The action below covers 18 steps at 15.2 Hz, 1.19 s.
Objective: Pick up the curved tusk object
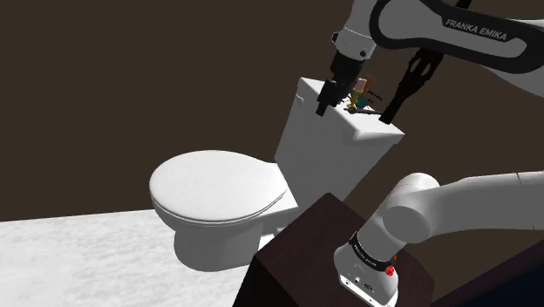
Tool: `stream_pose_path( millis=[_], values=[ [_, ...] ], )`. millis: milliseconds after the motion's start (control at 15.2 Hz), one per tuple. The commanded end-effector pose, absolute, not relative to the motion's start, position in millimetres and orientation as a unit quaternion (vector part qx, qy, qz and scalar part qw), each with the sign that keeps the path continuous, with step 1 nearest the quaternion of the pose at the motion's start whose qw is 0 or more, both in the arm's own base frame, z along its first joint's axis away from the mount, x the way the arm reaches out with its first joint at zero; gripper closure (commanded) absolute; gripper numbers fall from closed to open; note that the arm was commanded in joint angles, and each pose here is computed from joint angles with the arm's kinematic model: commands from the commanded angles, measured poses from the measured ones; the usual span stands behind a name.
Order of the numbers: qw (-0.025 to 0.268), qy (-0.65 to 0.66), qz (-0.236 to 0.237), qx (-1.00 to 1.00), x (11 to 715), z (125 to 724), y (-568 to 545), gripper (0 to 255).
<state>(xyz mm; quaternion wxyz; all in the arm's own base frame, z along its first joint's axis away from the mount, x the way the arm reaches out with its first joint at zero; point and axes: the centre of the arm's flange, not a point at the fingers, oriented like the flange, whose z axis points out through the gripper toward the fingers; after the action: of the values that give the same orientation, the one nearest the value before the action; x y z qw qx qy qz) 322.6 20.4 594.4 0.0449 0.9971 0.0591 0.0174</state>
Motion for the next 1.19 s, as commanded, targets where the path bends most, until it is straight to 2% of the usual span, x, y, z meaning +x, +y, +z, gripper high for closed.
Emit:
stream_pose_path(
  millis=[0, 594, 1122],
  values=[
    [0.045, 0.059, 0.017, 0.997, 323, 594, 20, 0],
    [0.039, 0.213, 0.017, 0.976, 278, 592, -93, 0],
    [0.033, 0.345, 0.017, 0.938, 269, 589, -200, 0]
  ],
)
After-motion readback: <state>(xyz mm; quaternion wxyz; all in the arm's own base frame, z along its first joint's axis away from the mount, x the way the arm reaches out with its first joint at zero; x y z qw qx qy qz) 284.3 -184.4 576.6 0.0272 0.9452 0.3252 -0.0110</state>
